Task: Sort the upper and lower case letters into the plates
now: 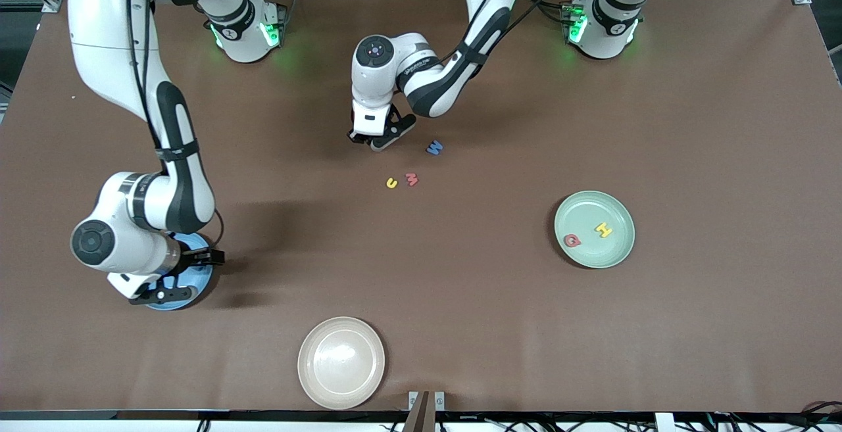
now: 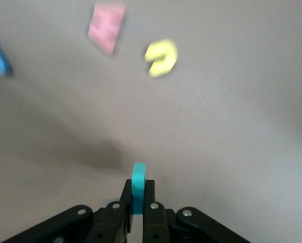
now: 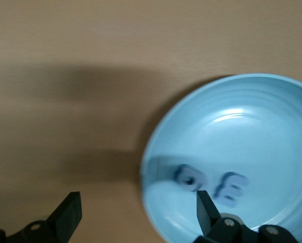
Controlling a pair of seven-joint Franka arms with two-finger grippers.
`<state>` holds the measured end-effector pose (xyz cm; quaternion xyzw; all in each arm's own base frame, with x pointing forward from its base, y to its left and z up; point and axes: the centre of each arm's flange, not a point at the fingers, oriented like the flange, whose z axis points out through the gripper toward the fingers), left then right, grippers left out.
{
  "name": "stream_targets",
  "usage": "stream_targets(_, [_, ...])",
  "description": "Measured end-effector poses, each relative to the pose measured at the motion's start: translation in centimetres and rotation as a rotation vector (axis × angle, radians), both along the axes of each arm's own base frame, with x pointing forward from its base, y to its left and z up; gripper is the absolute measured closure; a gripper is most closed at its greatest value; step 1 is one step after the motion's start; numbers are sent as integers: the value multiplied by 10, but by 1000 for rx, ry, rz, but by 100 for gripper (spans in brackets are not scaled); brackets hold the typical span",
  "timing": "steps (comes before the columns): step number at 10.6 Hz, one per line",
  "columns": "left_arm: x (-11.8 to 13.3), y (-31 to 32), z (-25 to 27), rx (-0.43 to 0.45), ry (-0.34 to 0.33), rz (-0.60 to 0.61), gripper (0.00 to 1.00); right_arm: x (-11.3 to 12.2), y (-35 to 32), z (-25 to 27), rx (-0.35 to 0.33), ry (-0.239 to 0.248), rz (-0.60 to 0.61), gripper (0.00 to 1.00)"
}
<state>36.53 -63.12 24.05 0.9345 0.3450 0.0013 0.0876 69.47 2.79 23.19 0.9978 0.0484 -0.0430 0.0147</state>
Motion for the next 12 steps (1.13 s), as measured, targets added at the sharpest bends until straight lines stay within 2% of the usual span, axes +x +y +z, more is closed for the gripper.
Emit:
stream_targets(3, [61,44,64,53,-76,-37,90,-9,86,22,34,23,95,0])
stream_targets(6, [127,123,117,161,-42,-195,90,-43,207,50,68,36,265,0])
stream_targets(8, [169,188,148,174,-1,-291,90,-86,304,56,68,34,369,0])
stream_targets(10, [206,262,159,173,35,-389,90,-145,396,54,60,20,451,0])
stream_targets(12, [227,329,144,188,97,-477,90,-182,437,44,57,9,505,0])
